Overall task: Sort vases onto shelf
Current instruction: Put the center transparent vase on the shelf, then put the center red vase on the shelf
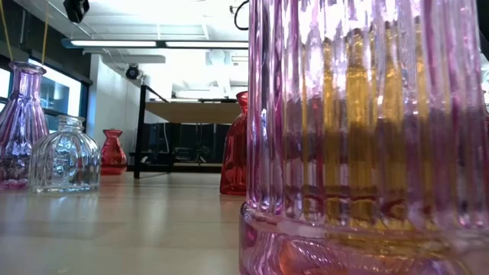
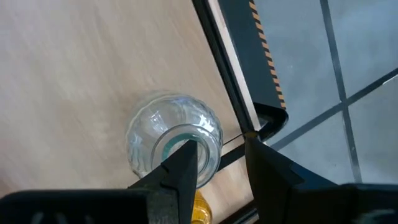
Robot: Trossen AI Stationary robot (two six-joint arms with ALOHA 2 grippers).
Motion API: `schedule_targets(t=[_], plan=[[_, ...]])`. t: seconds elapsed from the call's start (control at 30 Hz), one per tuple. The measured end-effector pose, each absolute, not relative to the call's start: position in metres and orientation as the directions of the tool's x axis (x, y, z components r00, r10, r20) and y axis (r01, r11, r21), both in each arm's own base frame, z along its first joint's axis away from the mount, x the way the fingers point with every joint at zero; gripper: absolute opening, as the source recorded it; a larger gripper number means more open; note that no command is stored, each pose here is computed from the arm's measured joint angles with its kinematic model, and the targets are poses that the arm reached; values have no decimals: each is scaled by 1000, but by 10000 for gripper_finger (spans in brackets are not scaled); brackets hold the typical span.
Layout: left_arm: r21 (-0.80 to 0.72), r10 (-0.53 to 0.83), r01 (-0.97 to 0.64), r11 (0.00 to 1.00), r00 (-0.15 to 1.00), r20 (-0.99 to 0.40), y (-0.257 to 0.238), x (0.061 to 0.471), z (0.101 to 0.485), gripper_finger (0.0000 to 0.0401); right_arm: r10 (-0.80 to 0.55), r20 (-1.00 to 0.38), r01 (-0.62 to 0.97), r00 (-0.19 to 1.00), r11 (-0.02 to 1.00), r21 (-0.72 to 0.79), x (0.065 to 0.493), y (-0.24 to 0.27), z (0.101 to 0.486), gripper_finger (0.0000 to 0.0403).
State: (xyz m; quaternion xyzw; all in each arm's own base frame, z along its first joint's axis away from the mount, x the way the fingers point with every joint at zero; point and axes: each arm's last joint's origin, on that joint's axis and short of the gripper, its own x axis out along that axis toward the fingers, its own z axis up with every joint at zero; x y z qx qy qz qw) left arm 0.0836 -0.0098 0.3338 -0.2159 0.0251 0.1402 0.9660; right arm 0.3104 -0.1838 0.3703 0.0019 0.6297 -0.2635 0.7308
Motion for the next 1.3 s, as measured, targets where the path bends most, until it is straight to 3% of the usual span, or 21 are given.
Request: schedule_targets(t=[0.27, 0.77, 1.3], plan=[[-410, 260, -282, 867, 959, -109, -10, 84, 334, 120, -380, -921, 390, 80, 863, -322, 311, -184, 372, 115], [-364, 260, -282, 888, 960, -109, -10, 84, 334, 120, -438, -880, 447, 187, 835, -321, 300, -176, 416, 115], [-363, 262, -279, 889, 960, -98, -10, 84, 335, 120, -300, -888, 526, 349, 847, -79, 304, -149, 431, 115]])
